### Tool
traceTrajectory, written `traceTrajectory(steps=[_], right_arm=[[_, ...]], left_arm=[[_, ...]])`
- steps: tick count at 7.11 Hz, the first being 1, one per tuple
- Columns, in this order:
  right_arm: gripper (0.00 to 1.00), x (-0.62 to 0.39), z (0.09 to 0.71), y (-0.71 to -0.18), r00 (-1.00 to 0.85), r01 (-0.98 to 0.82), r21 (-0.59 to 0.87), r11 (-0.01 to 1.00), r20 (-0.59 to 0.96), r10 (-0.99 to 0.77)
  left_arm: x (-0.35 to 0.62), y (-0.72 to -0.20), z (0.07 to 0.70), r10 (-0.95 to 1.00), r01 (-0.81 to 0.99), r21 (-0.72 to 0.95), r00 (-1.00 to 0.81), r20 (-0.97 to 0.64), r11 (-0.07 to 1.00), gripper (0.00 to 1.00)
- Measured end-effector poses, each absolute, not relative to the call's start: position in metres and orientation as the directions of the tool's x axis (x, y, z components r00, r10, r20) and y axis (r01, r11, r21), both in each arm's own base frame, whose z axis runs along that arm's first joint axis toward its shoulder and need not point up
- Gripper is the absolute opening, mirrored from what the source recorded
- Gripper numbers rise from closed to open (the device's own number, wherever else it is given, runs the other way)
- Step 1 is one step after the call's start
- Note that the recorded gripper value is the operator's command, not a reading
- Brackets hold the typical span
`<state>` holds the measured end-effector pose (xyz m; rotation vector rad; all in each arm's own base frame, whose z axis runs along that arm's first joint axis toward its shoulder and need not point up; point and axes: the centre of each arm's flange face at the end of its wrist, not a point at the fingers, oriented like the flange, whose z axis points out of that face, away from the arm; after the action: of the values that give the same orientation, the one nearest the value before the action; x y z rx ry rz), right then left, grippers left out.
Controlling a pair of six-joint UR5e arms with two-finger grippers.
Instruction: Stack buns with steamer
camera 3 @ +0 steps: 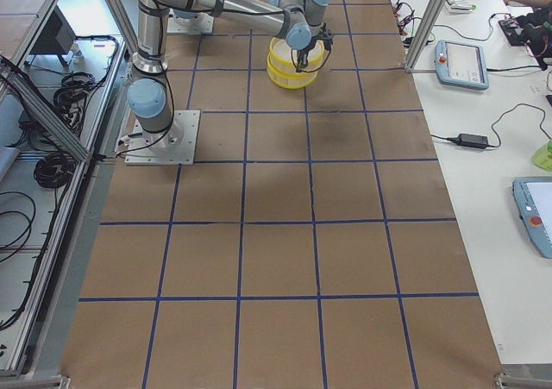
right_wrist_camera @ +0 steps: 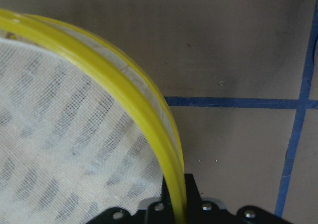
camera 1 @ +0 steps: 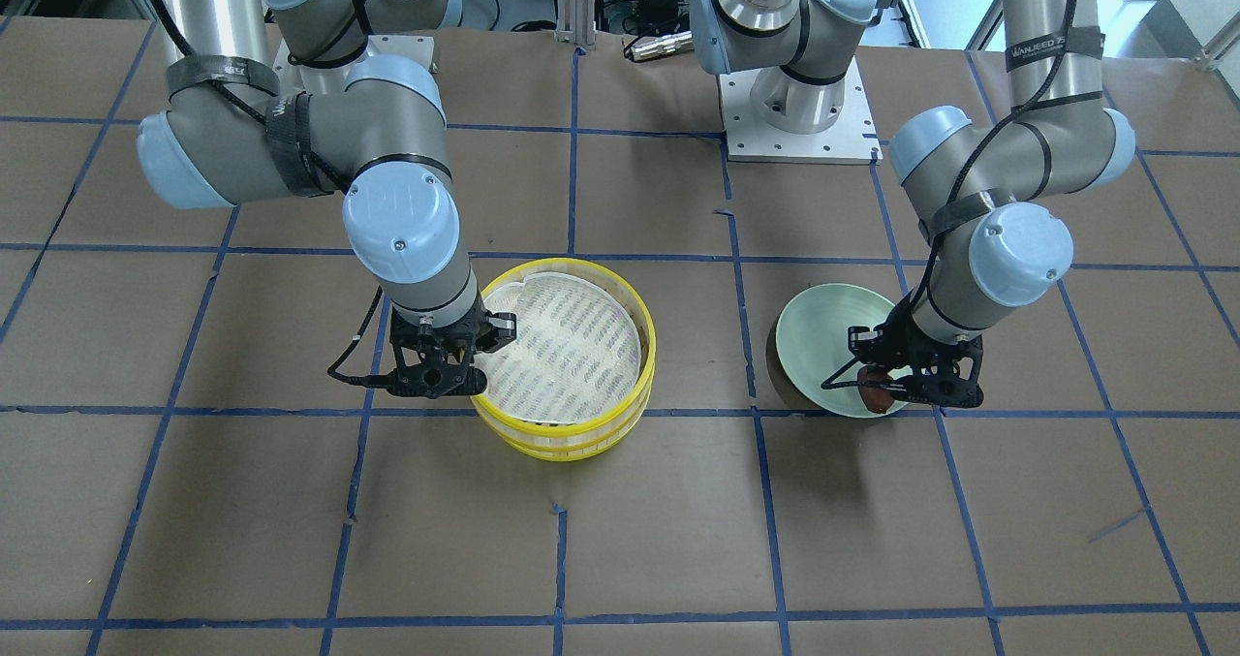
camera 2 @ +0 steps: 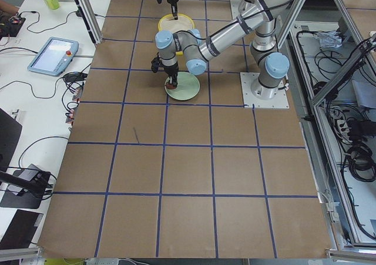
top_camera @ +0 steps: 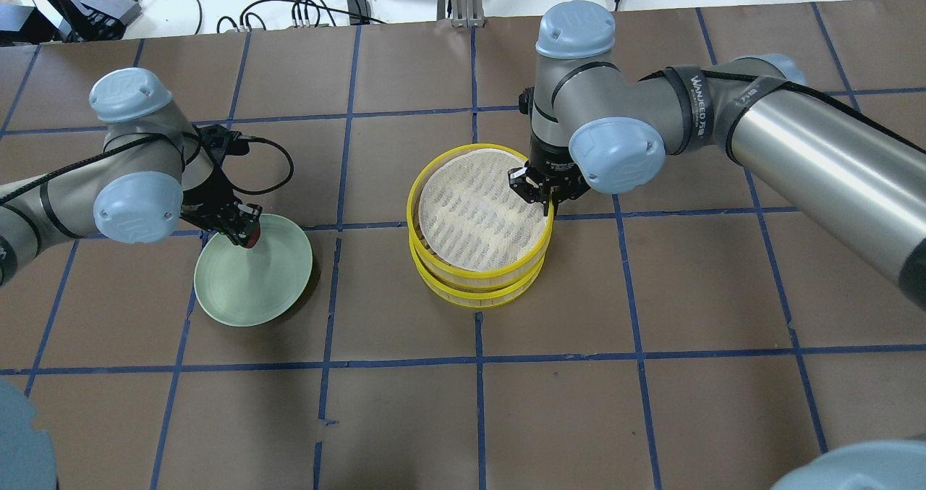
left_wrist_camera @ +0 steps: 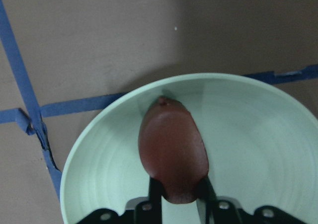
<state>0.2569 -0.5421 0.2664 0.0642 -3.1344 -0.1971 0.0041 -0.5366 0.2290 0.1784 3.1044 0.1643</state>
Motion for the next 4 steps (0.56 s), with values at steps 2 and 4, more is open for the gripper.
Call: traceTrajectory(steps=[2,4], right_arm=[[0.09,0.257,0.265,-0.54,-0.999,-0.041,0.125,0.991,-0.003,-0.041],[0.09,0.26,0.265,-0.538,-0.999,-0.044,0.124,0.991,-0.002,-0.044]], left_arm=[[-0.005,-0.534,0.271,0.116,0.113,0.059,-0.992,-0.042,0.992,0.15],[-0.018,-0.527,0.305,0.121,0.119,0.039,-0.992,-0.048,0.992,0.15]])
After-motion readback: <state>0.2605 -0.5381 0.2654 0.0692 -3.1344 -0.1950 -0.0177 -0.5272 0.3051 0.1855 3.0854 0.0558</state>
